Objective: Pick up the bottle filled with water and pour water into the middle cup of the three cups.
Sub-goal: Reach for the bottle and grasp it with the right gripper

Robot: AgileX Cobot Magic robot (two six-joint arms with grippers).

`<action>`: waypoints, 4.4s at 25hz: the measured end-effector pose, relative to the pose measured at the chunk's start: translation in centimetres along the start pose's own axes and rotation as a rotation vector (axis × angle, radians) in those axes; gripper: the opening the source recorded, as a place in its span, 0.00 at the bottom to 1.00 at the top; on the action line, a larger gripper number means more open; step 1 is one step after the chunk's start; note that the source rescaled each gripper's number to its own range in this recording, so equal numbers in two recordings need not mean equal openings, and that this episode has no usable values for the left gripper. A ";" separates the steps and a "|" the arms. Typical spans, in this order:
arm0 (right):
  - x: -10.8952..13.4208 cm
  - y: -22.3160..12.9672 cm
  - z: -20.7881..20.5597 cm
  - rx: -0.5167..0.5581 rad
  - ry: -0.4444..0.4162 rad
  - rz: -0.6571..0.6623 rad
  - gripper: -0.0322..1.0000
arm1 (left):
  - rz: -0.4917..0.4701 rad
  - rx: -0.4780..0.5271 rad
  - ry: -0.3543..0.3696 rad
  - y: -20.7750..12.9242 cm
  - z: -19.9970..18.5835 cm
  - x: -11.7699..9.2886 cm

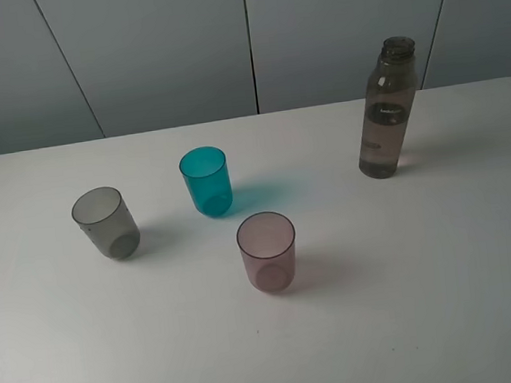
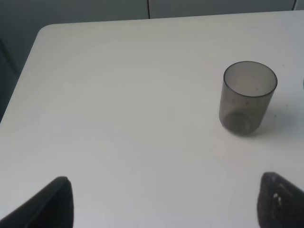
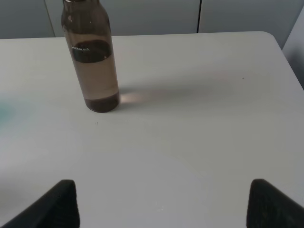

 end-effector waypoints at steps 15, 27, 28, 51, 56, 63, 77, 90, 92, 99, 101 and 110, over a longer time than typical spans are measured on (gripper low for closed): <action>0.0 0.2 -0.3 -0.003 0.000 0.000 0.32 | 0.000 0.000 0.000 0.0 0.0 0.0; -1.1 6.1 0.1 0.128 0.004 -0.029 0.32 | 0.000 0.000 0.000 0.0 0.0 0.0; -1.2 6.7 0.6 0.157 0.006 -0.037 0.32 | 0.000 0.000 0.000 0.0 0.0 0.0; 1.6 9.7 17.6 -0.068 0.095 -0.097 0.32 | 0.000 0.000 0.000 0.0 0.0 0.0; 4.8 8.1 19.8 -0.129 0.173 -0.115 0.59 | -0.002 0.000 0.000 0.0 0.0 0.0; 6.3 5.0 22.4 -0.130 0.196 -0.057 0.99 | -0.002 0.000 0.000 0.0 0.0 0.0; 7.6 0.4 26.9 -0.074 0.211 -0.005 1.00 | -0.002 0.000 0.000 0.0 0.0 0.0; 8.6 -2.1 30.6 -0.047 0.217 -0.017 1.00 | -0.002 0.000 0.000 0.0 0.0 0.0; 8.7 -1.9 31.2 -0.060 0.216 -0.021 1.00 | -0.002 0.000 0.000 0.0 0.0 0.0; 9.2 -1.9 33.6 -0.096 0.211 -0.038 1.00 | -0.002 0.000 0.000 0.0 0.0 0.0; 9.3 -2.3 34.0 -0.104 0.207 -0.035 1.00 | -0.002 0.000 0.000 0.0 0.0 0.0; 9.0 -2.5 35.7 -0.156 0.167 -0.016 1.00 | -0.002 0.000 0.000 0.0 0.0 0.0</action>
Point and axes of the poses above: a point on each arm's last joint axis where the gripper is mounted, z pointing out along that axis toward the gripper, x along the wrist's bending axis when the last joint is at zero, y = z × x, the point moved 7 cm from there along z, pointing out along that axis toward the gripper, and after that the axes turned 8 degrees about -z, right-handed, at the moved point
